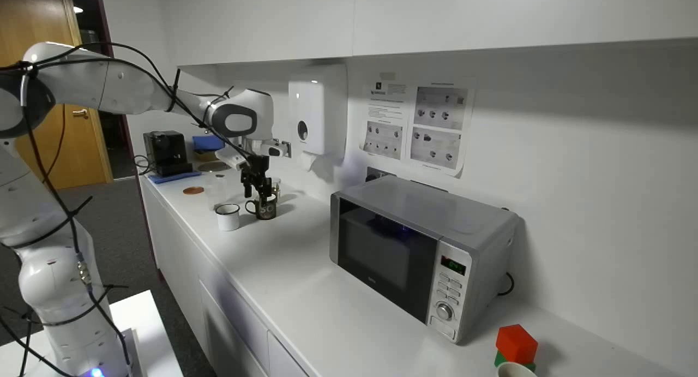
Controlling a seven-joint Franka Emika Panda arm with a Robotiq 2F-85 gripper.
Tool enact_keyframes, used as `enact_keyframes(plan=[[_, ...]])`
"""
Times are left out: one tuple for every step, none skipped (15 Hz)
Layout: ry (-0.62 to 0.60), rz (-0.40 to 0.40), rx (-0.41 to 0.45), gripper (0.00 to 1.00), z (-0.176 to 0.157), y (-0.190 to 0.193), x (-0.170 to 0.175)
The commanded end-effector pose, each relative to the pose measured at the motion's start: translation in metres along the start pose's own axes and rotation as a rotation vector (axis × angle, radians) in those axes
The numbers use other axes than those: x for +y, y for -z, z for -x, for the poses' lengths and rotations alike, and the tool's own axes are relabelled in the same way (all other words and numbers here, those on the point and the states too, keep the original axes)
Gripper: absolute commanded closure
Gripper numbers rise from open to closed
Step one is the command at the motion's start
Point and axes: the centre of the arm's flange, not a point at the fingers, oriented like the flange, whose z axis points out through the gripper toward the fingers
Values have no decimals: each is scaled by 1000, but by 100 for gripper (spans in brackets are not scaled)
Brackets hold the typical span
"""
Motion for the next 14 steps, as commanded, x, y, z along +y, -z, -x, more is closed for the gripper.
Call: enact_keyframes(plan=[[41, 70, -9, 0, 8, 0, -52], [72, 58, -9, 0, 11, 3, -59], [56, 46, -10, 0, 1, -4, -52], [72, 49, -11, 0, 2, -5, -61], [79, 50, -10, 0, 2, -4, -64], [78, 50, -9, 0, 2, -4, -63], [76, 50, -9, 0, 2, -4, -62], [74, 49, -9, 0, 2, -4, -61], [72, 49, -9, 0, 2, -3, -61], [72, 49, -9, 0, 2, -3, -61], [72, 49, -9, 0, 2, -3, -61], [72, 49, -9, 0, 2, -3, -61], [72, 49, -9, 0, 2, -3, -61], [72, 49, -9, 0, 2, -3, -61]])
